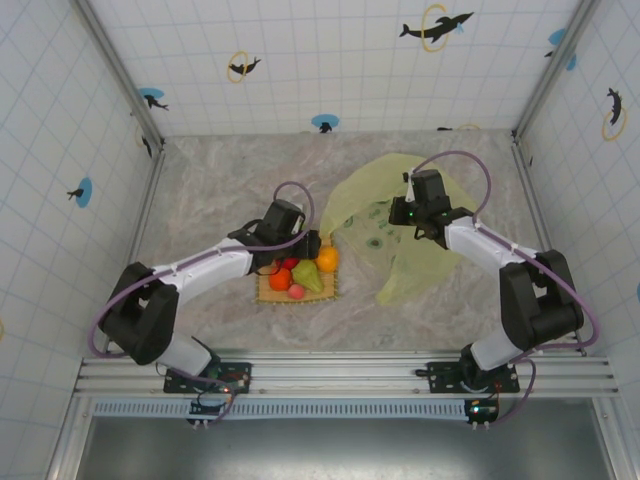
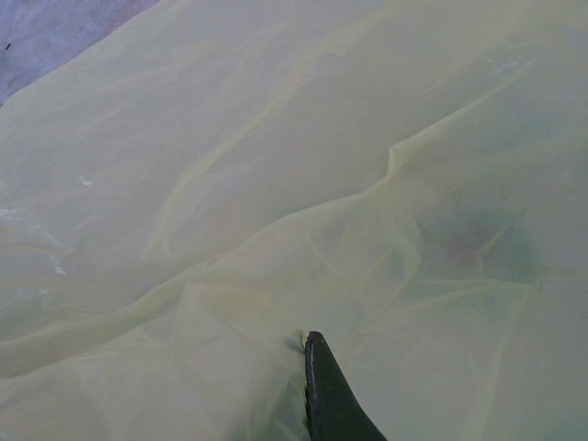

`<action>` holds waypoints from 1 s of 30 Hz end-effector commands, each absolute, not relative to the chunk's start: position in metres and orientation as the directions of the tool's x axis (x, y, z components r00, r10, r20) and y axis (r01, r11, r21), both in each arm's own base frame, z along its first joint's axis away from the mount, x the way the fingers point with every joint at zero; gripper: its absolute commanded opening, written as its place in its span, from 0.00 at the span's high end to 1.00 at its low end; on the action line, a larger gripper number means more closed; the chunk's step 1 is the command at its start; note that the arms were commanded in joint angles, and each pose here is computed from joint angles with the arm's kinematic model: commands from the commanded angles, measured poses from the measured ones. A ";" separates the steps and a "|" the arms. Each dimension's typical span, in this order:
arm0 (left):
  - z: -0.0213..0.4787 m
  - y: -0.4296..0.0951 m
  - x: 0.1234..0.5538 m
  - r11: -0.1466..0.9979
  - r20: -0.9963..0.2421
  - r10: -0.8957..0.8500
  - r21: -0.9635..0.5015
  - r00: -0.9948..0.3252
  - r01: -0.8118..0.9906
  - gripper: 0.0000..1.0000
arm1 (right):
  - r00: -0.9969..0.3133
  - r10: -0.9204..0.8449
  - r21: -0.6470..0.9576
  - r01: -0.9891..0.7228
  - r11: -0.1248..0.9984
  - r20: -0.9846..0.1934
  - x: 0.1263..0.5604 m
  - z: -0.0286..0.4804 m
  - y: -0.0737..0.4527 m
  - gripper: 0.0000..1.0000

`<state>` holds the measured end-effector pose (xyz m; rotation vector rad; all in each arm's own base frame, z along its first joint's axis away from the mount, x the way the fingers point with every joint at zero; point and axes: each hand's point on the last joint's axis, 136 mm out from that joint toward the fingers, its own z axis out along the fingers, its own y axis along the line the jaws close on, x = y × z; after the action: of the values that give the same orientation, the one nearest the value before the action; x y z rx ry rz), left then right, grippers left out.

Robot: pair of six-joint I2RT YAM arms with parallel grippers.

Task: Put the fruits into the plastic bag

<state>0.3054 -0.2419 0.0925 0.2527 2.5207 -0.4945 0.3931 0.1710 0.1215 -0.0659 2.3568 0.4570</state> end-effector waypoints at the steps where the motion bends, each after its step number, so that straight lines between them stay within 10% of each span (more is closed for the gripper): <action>1: 0.095 -0.245 0.308 0.919 -0.561 0.105 -0.262 -0.821 0.296 0.20 | -0.713 0.089 0.313 -0.189 0.931 -0.696 0.402 0.138 0.173 1.00; 30: 0.109 -0.244 0.305 0.908 -0.605 0.073 -0.288 -0.793 0.303 0.45 | -0.709 0.101 0.319 -0.183 0.930 -0.698 0.405 0.140 0.171 1.00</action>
<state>0.3047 -0.2448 0.0961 0.2613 2.5094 -0.4955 0.3938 0.1693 0.1216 -0.0607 2.3578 0.4653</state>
